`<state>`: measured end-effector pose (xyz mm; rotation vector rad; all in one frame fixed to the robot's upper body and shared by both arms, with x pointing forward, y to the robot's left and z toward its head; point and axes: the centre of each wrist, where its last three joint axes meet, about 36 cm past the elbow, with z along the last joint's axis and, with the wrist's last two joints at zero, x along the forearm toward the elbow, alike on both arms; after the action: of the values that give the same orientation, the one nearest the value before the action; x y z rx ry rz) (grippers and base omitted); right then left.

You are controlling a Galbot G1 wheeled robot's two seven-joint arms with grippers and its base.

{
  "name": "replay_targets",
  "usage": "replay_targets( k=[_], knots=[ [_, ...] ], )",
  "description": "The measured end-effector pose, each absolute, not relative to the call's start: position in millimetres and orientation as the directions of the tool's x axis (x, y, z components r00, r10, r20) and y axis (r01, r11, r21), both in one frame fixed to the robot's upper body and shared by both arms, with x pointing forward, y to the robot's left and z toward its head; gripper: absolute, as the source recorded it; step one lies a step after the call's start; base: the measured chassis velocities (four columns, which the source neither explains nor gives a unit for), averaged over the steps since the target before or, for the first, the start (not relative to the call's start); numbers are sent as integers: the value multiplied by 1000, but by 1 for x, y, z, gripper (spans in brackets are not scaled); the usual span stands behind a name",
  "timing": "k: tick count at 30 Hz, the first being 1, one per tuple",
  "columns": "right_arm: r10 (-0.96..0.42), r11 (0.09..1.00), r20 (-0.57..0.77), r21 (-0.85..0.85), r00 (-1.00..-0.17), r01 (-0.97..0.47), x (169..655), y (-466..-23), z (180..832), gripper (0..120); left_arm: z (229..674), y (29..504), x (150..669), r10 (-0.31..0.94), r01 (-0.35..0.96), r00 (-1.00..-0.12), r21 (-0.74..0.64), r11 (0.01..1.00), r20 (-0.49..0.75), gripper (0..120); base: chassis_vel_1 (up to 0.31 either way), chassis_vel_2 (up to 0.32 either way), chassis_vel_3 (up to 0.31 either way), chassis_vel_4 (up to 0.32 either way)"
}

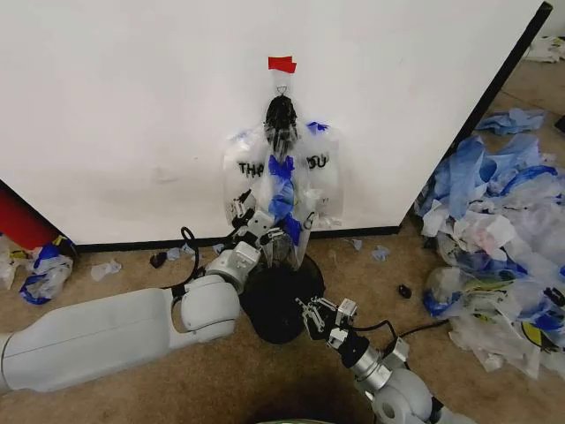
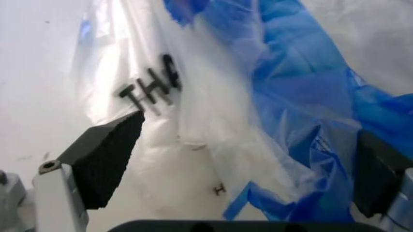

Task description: Pick up the garbage bag from the wall and place it over the trash bin.

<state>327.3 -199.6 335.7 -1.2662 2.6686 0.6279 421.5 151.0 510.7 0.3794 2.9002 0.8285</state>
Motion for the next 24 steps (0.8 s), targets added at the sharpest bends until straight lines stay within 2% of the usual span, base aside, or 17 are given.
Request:
replay_targets(
  k=[24],
  knots=[
    [-719, 559, -276, 316, -638, -767, 330, -194, 330, 0, 521, 140, 421, 265, 211, -962, 445, 870, -60, 98, 0, 0, 0, 0]
  ],
)
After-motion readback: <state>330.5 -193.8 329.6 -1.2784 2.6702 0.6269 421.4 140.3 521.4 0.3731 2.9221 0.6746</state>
